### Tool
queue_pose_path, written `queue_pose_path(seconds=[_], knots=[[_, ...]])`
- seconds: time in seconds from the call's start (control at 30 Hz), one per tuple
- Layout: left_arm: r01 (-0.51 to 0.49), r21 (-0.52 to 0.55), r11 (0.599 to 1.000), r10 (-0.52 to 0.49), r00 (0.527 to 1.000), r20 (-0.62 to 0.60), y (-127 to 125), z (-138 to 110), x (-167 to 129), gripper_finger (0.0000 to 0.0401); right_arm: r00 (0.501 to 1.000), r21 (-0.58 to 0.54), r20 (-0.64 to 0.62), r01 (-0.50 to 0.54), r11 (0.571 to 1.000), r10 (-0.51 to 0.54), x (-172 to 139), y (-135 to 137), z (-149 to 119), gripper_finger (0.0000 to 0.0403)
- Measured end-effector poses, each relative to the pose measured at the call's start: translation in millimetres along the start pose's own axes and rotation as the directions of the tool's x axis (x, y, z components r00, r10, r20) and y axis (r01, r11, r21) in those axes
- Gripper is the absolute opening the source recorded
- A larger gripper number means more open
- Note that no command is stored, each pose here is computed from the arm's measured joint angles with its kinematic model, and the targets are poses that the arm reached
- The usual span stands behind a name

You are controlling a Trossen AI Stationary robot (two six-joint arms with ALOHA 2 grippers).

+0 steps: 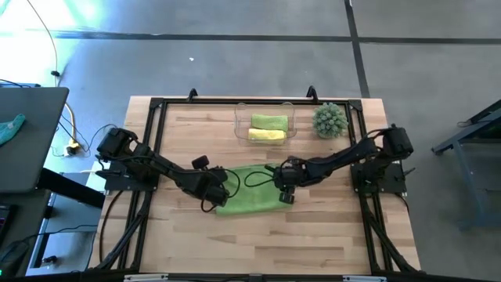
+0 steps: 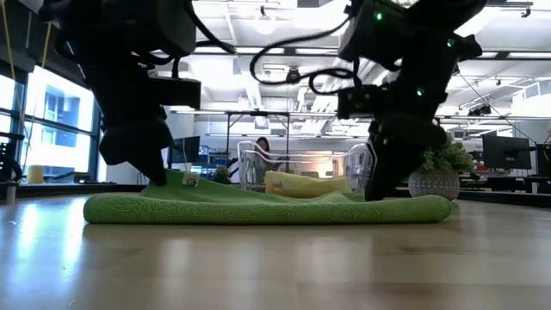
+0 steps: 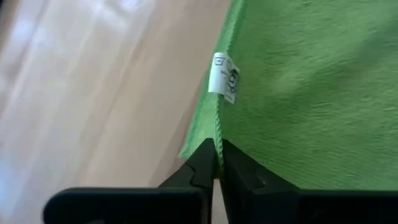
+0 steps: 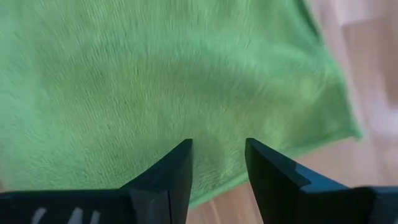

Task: Roll microfiber towels into tight, uniform cylinder then place into a basket
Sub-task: Fold the green microfiber towel, then roll the green microfiber towel

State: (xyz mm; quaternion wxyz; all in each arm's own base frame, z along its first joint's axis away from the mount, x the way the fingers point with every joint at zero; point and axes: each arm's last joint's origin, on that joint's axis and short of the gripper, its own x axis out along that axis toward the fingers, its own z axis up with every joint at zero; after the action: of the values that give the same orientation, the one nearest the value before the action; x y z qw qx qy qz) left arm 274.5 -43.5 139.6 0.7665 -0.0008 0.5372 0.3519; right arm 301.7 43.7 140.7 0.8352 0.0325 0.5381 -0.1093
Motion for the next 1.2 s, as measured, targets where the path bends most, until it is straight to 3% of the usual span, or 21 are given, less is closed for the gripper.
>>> queue_pose_path(seconds=[0.27,0.47,0.67,0.8,0.9,1.0,1.2], knots=[[-0.052,0.017,0.999,0.052,0.999,0.002,3.3,-2.0,-0.1,0.0087,1.000,0.006,-0.026,0.007,1.000,-0.007,6.3,1.6,-2.5,0.0138],[0.016,0.024,1.000,-0.015,0.998,-0.061,3.3,-0.4,-5.4,0.0133,0.999,0.114,-0.011,-0.033,0.993,0.035,-8.3,0.4,-0.6,0.0138],[0.131,0.083,0.988,-0.123,0.988,-0.097,-3.7,8.4,-17.7,0.0129,0.984,0.255,0.019,-0.174,0.951,0.175,-23.4,20.4,-2.1,0.0138],[0.191,0.250,0.949,-0.176,0.981,-0.080,-9.7,10.3,-21.5,0.0118,0.969,0.290,0.065,-0.246,0.925,0.238,-24.8,46.4,-6.4,0.0138],[0.193,0.422,0.886,-0.194,0.980,-0.043,-14.0,12.9,-20.3,0.0113,0.972,0.305,0.099,-0.235,0.923,0.215,-23.3,60.3,-11.0,0.0138],[0.192,0.514,0.836,-0.216,0.976,-0.014,-15.4,15.2,-15.6,0.0110,0.980,0.324,0.113,-0.190,0.927,0.161,-20.2,66.9,-16.0,0.0138],[0.258,0.473,0.843,-0.291,0.957,-0.004,-14.8,15.9,-1.5,0.0110,0.991,0.369,0.127,-0.095,0.925,0.051,-8.4,72.1,-22.8,0.0138]])
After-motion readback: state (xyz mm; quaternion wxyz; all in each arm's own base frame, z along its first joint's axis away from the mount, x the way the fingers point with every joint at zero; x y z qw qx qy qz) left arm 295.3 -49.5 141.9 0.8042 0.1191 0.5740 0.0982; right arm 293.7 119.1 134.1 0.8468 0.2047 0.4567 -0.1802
